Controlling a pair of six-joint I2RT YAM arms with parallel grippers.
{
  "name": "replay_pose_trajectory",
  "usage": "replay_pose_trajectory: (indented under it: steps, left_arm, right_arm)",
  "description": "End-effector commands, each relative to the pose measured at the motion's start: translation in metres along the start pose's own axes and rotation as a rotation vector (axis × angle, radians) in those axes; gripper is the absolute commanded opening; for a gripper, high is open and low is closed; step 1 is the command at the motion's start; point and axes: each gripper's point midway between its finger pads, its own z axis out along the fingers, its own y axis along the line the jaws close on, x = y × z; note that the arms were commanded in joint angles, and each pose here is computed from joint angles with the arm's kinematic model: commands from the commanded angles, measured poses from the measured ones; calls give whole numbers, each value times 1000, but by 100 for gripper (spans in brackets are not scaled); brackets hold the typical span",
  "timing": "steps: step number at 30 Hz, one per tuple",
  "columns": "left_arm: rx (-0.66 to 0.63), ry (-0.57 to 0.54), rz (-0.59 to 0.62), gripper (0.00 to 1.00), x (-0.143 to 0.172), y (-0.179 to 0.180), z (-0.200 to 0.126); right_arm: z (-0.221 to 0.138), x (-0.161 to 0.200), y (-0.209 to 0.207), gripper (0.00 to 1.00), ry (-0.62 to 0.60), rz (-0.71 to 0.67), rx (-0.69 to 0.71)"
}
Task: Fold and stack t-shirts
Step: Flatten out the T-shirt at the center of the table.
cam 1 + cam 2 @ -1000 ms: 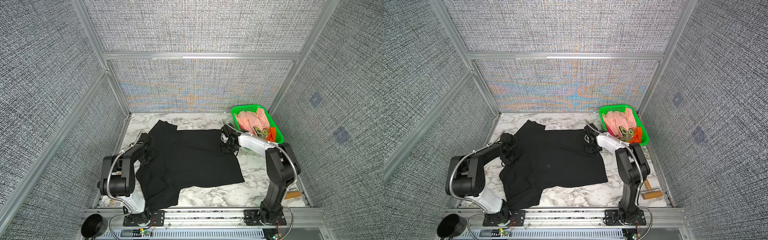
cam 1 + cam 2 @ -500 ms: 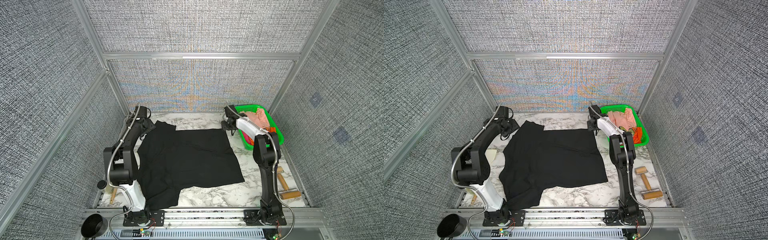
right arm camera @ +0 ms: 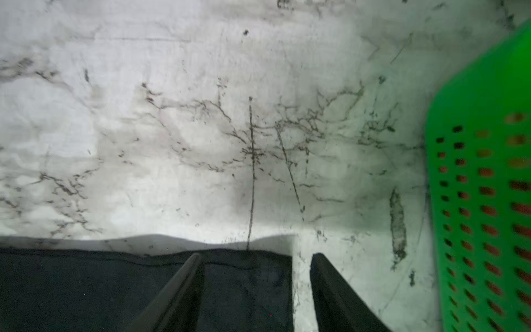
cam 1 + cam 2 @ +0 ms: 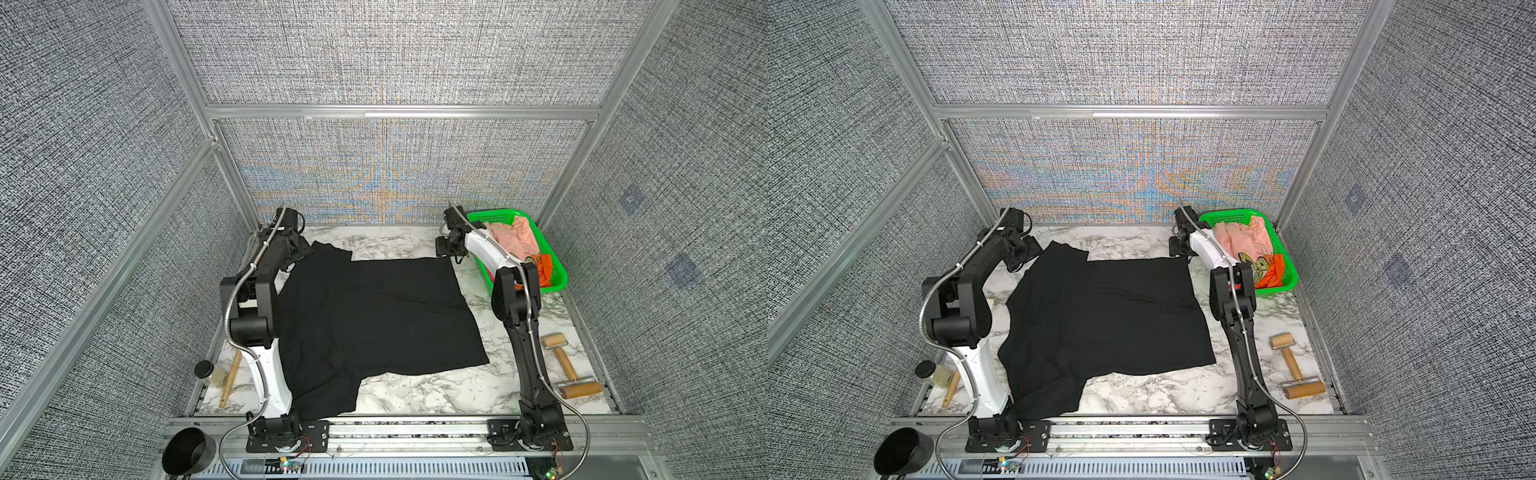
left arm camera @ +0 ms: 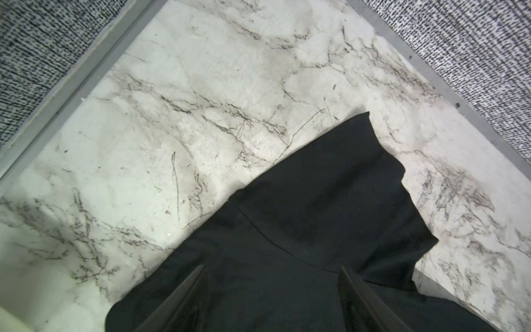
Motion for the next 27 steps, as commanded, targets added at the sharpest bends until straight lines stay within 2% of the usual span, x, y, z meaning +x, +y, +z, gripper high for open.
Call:
replay_pose_trajectory:
  steps: [1, 5, 11, 17, 20, 24, 27]
  left_arm:
    - [-32, -2, 17, 75, -2, 6, -1]
    - [-49, 4, 25, 74, -4, 9, 0]
    - [-50, -9, 46, 75, -11, 10, 1]
    - [-75, 27, 104, 75, -12, 10, 21]
    - [-127, 76, 118, 74, -11, 19, 40]
    - [-202, 111, 201, 73, -13, 25, 62]
    - [-195, 107, 266, 73, -21, 19, 73]
  right_arm:
    - [6, 15, -7, 63, 62, 37, 37]
    - [13, 18, -13, 62, 81, 42, 50]
    - [28, 31, -8, 55, 124, 34, 11]
    - [25, 14, -14, 30, 86, 47, -9]
    - [25, 6, -20, 20, 63, 52, -5]
    - [21, -12, -30, 0, 5, 94, -19]
    - [15, -27, -27, 0, -40, 94, -46]
